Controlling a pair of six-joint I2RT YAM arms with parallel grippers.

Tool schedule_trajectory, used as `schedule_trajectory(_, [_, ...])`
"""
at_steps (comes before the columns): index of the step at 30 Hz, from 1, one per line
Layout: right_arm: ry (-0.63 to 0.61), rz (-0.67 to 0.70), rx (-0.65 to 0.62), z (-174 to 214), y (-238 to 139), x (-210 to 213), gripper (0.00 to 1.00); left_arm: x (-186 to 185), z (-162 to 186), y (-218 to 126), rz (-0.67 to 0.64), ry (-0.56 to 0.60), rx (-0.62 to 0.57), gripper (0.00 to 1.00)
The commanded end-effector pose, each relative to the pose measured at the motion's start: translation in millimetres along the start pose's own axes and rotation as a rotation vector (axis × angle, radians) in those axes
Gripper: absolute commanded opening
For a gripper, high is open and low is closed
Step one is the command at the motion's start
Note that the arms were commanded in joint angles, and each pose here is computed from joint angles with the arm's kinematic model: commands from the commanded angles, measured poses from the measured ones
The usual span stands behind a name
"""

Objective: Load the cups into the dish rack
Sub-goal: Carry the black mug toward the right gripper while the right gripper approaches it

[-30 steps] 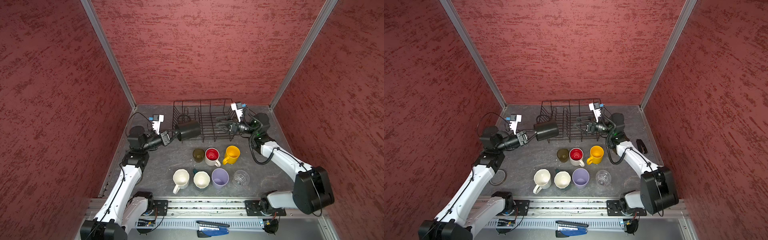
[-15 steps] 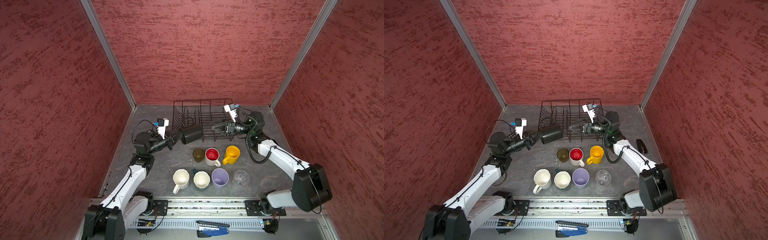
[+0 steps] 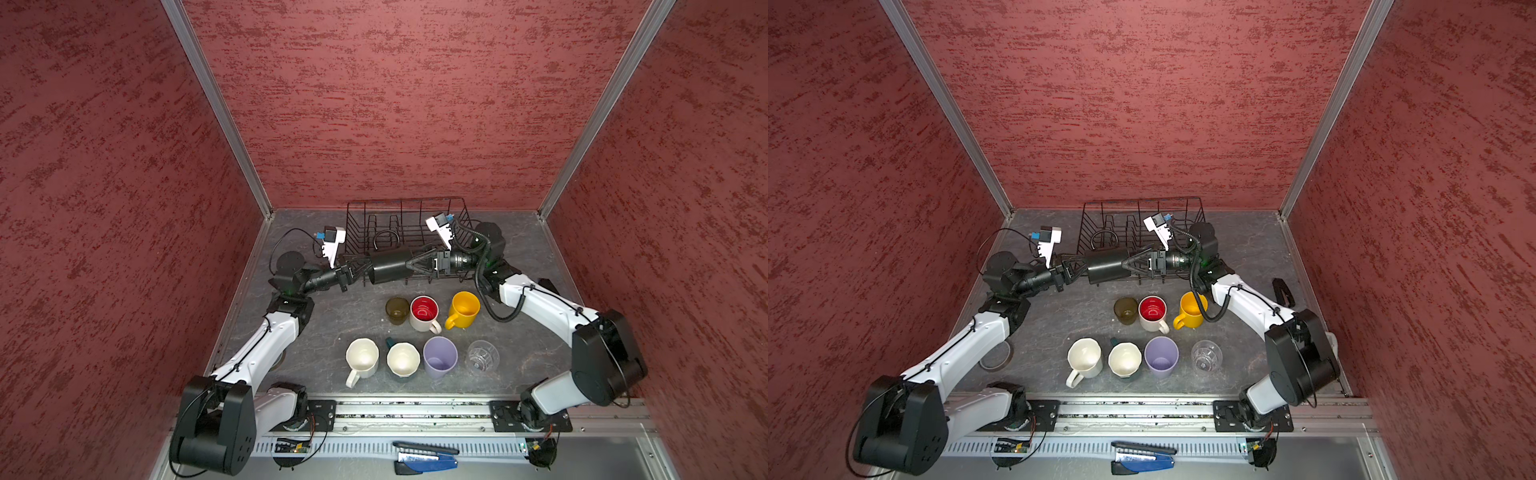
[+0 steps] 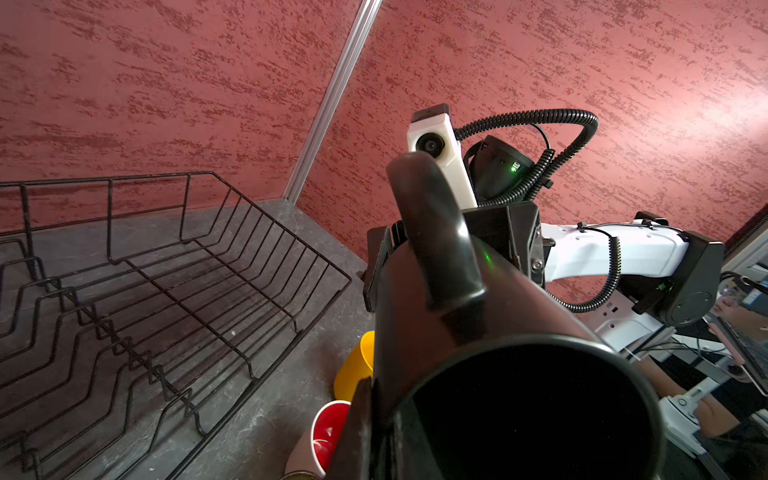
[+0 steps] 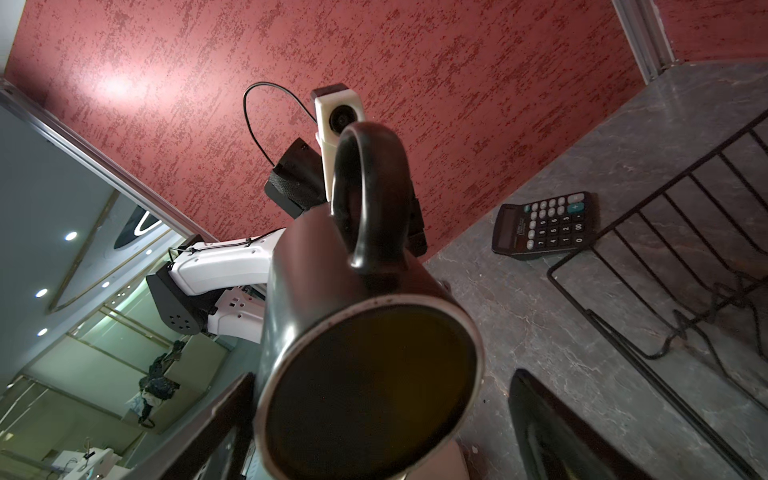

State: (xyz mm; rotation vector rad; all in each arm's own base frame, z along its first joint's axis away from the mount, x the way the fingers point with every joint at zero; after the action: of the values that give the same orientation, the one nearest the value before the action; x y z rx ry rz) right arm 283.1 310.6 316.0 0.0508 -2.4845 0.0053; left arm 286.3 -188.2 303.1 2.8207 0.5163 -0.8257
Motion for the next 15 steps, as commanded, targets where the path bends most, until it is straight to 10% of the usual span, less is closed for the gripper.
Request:
schedule_trajectory(1, [-0.064,-0.047,-0.015,-12,8,14,0.96,-29,-23,4,0.092,0.102,-0.031,0.00])
schedule_trajectory(15, [-0.047,-0.116,-0.016,-14,27,22,0.94,-35,-14,15,0.153,0.070,0.001,0.00])
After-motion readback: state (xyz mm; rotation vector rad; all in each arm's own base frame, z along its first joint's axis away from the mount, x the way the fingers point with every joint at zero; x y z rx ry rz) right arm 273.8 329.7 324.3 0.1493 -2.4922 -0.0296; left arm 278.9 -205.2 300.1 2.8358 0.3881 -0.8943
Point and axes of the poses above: each gripper's point midway between its finger pads, its own y axis out along the fingers, its own x axis along the line the jaws close on, z = x × y, the point moved 1 cm from there along -y, back along the fingers, and after that the axes turned 4 degrees about -y, right-handed, at the moved point
